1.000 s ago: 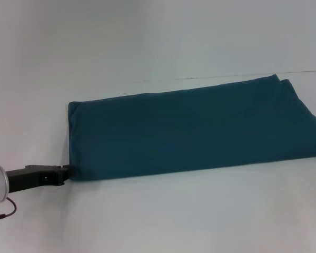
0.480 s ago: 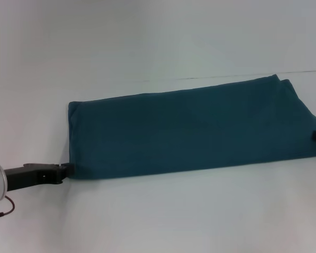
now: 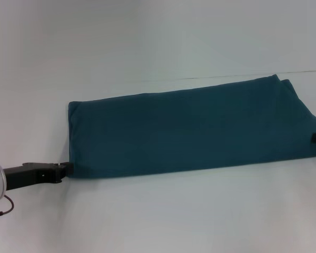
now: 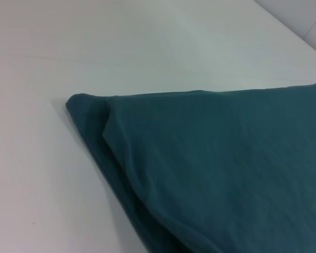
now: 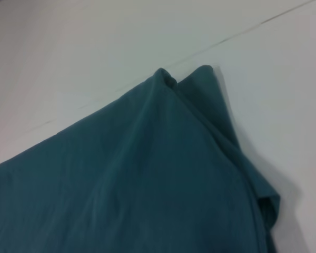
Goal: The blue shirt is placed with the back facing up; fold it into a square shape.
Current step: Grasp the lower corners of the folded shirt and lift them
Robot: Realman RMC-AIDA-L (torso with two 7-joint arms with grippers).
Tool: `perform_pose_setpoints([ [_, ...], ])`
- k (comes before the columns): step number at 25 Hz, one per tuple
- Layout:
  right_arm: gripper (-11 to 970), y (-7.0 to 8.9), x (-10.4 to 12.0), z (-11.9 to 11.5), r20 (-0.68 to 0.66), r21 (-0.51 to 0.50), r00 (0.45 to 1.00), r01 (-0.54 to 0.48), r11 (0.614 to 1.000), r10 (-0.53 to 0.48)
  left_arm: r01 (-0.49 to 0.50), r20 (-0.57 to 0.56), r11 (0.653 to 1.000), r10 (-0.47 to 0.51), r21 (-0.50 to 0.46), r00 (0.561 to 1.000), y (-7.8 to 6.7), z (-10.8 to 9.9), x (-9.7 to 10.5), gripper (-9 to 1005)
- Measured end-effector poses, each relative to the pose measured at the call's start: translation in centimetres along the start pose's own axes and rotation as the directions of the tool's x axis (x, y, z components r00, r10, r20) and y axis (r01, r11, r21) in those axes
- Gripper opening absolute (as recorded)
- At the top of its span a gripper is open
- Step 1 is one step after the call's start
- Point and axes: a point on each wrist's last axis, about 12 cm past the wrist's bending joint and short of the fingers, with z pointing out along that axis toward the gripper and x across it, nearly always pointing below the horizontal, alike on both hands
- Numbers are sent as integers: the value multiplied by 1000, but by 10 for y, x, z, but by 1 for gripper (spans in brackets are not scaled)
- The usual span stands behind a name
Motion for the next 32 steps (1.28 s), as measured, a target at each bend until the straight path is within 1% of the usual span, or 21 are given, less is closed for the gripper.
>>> perform_pose_setpoints([
  [1,607,0,0,0,-1,-1,1000,-1,1000,1,0,0,1000,0,0,1000,0,0,0,16],
  [11,116,-1,3,-2,-7,-11,1000,10,1000,-10,-1,2,1000,1,-1,1000,0,0,-1,15],
  [17,58,1,5,-4,-11,-45,1000,20,999,-21,4,13,1000,-4,-14,1000,3,-6,-4,16],
  [22,10,3,7,-4,-23,-67,999,24,997,-26,7,12,1000,-7,-12,1000,4,-12,-1,15],
  [32,9,14,10,-9,-23,-111,998,54,992,-57,24,25,999,-23,-38,999,9,-32,9,16],
])
